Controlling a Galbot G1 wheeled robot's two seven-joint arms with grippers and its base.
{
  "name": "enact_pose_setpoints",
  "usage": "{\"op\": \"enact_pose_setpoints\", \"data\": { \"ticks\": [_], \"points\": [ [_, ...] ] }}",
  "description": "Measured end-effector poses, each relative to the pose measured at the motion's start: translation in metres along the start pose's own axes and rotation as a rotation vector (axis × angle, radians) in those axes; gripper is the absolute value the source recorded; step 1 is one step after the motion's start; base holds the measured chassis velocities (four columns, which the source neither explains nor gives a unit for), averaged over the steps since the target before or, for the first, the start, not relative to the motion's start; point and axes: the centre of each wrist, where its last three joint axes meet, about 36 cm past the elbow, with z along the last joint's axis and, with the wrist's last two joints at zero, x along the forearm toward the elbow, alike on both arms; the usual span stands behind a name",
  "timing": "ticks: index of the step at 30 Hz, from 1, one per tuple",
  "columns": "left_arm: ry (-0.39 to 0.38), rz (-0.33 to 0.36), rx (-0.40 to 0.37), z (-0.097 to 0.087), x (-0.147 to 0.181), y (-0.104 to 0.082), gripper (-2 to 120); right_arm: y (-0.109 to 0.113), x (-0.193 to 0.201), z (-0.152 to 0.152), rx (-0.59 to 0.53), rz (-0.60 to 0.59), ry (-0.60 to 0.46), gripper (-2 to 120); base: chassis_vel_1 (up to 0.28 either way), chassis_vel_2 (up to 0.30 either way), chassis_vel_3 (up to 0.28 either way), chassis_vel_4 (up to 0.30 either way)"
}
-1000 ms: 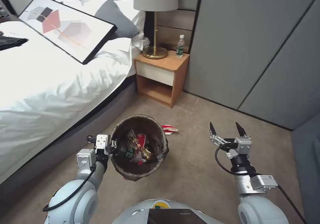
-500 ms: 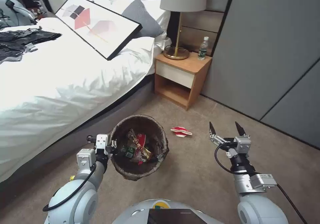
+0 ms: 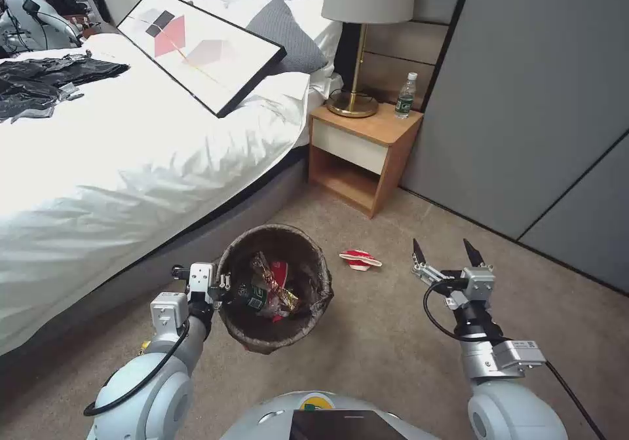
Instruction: Pick up the trash bin, then pick up the garbage from the floor and place it into the trash bin.
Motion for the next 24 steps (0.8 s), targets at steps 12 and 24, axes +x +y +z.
{"op": "enact_pose_setpoints", "data": {
  "ticks": [12,24],
  "points": [
    [-0.001,-0.019,0.007,0.0002,0.0001,0.0001,2,-0.0024,0.0017,-0.0005,0.000,0.010,0.006,100,0.000,0.000,0.000,0.000],
    [0.000,-0.022,0.005,0.0008,0.0004,0.0003,2,-0.0033,0.0039,-0.0012,0.007,0.005,0.009,100,0.000,0.000,0.000,0.000]
  ]
}}
